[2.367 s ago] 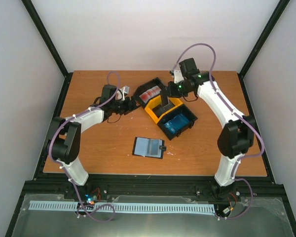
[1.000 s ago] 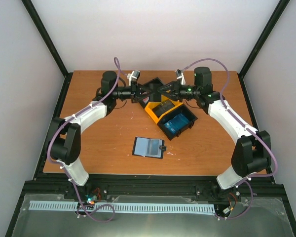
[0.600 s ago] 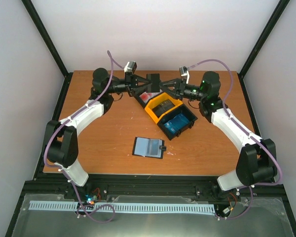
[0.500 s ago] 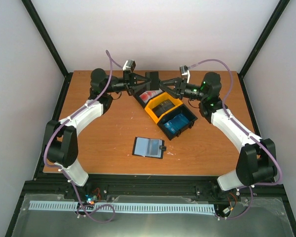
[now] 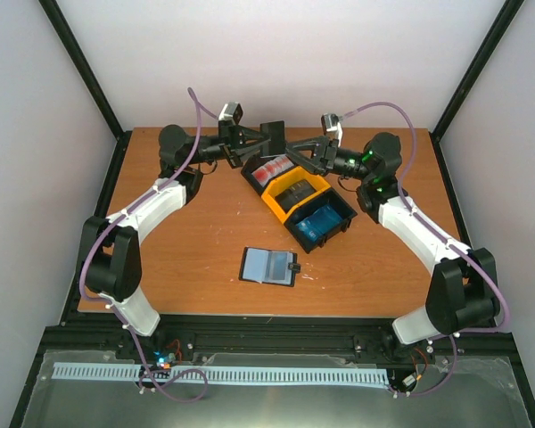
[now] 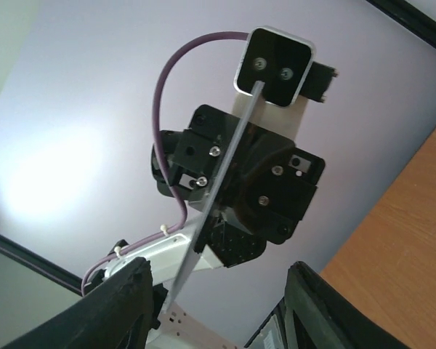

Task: Put the credit cards into the card holder
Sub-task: Pick up the credit card from the storage box.

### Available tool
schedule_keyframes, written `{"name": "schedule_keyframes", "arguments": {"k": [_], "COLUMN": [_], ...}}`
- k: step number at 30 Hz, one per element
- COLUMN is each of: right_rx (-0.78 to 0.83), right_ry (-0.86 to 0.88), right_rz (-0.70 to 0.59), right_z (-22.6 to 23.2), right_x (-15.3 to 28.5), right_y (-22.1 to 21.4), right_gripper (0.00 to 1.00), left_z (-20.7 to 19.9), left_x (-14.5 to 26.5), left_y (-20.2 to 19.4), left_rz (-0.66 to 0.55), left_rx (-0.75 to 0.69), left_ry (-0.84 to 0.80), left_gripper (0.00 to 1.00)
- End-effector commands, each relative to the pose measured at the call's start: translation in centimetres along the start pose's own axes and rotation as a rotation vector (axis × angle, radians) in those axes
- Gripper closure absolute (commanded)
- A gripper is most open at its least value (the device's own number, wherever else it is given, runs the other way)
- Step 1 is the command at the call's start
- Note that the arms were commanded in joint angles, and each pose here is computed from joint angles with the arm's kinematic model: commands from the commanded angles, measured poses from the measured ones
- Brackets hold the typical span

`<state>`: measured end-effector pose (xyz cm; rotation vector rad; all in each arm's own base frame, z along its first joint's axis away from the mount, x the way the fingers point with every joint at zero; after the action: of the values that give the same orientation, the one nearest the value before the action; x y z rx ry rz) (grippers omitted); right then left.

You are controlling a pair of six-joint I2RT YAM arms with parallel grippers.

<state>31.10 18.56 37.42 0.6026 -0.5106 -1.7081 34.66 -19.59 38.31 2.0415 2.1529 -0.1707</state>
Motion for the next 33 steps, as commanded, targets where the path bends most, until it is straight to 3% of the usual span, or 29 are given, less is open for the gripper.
{"name": "schedule_keyframes", "arguments": {"k": [1,17,28,33], "right_rx": [0.082,0.07,0.068,0.023], "right_ry": [0.08,0.074,0.066,0.024], "right_rz": [0.004,0.036,0.018,0.008], "right_z": [1.6,0.6,0.5,-0.4], "right_x": [-0.3,-1.1,-1.2,-1.4], "right_y": [0.3,-0.4,-0.2,0.0], "right_gripper": [0.5,0.66,0.65,0.71], "left_z": [-1.1,-1.8,-2.9,-2.6], "left_x": [0.0,0.1,0.3,0.4], "left_y": [0.3,-0.3,-1.3,-1.3], "left_rz": [-0.009,-0.01,-0.001,-0.002], "left_rx": [-0.041,-0.026,0.008,-0.019], "left_ry": [-0.031,-0.053,-0.087,-0.073], "left_gripper": [1.0,0.99,0.99,0.99]}}
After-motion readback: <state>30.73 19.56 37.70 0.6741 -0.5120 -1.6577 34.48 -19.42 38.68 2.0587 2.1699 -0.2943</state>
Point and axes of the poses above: each gripper's point midway between its finger pads, its own x axis back along the fingers, its own z axis along the line the jaws close on, y = z × x, the point moved 9 cm from there along x, back along the fingers, and after that the axes turned 8 degrees about x, right-handed, at the moved point
